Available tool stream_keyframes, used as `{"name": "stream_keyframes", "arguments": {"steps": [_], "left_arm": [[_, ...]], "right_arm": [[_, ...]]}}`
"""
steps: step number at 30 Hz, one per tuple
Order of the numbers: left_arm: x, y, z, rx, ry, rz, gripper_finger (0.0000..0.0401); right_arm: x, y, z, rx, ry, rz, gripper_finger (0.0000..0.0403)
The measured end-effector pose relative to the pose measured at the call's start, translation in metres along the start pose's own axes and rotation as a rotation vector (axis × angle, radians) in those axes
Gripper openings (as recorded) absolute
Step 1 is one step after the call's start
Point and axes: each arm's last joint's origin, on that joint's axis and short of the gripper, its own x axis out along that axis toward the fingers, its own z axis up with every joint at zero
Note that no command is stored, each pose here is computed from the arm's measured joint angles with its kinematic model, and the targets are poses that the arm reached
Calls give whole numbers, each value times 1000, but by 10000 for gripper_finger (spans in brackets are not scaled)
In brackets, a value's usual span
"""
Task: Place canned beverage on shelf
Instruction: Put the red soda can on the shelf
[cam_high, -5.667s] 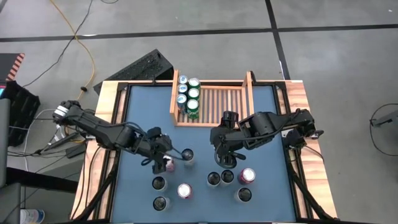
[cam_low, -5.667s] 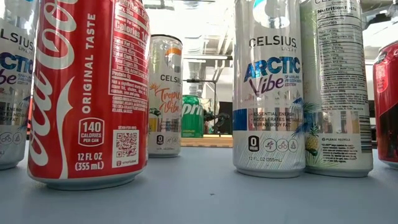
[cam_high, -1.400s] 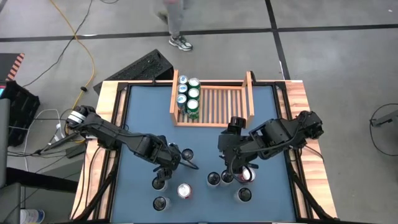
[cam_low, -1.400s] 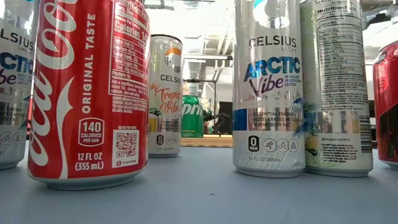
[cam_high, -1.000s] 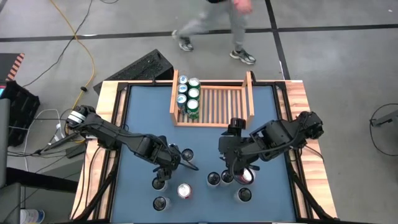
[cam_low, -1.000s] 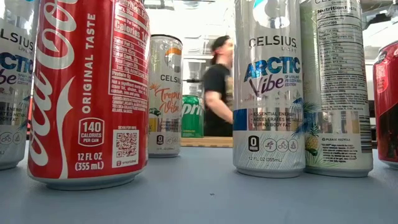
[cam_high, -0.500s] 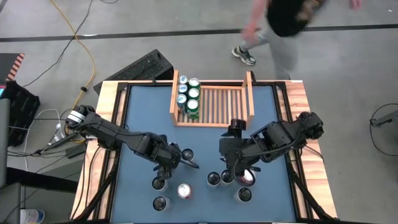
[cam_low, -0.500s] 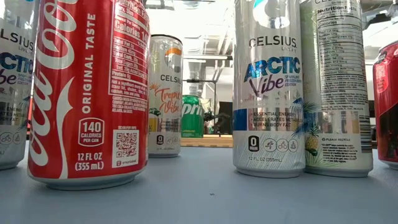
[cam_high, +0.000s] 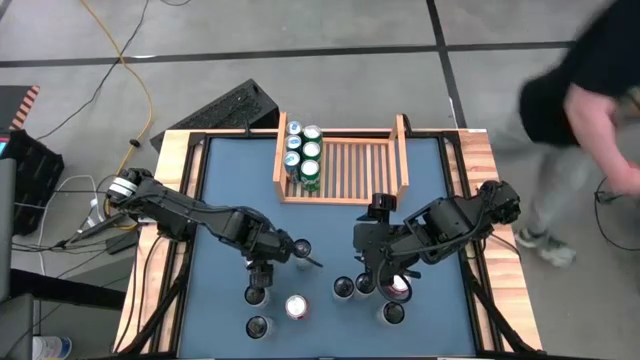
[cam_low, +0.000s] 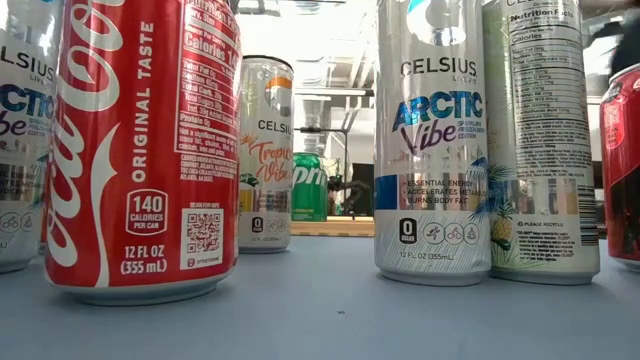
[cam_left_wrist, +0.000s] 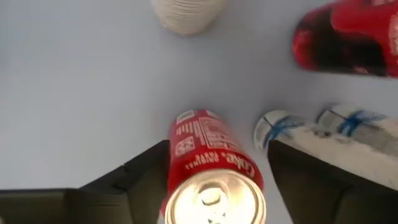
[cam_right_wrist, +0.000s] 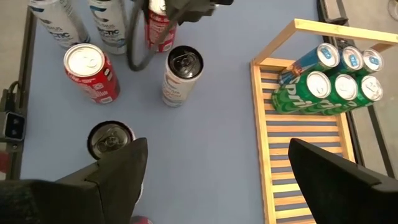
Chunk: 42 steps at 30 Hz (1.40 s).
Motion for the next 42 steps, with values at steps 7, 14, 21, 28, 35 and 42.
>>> {"name": "stream_keyframes", "arguments": {"steps": [7,14,21,28,35,42], "left_arm": [[-27,-4,-2,137,18,140,312],[-22,-23,-16,225,22,162,334],[-22,-23,-16,269,17,182,348],[-21,-30,-20,380,54,96,349],[-18,-33,-26,440,75,112,349],[-13,-28,-31,443,32,83,349]], "right_arm": [[2,-4,2,16,-1,-19,376],[5,-10,3,35,4,-30,376],[8,-16,5,50,8,-42,376],[9,-18,6,54,10,-45,376],[12,-23,7,68,14,-55,376],[13,-25,8,76,16,-58,376]]}}
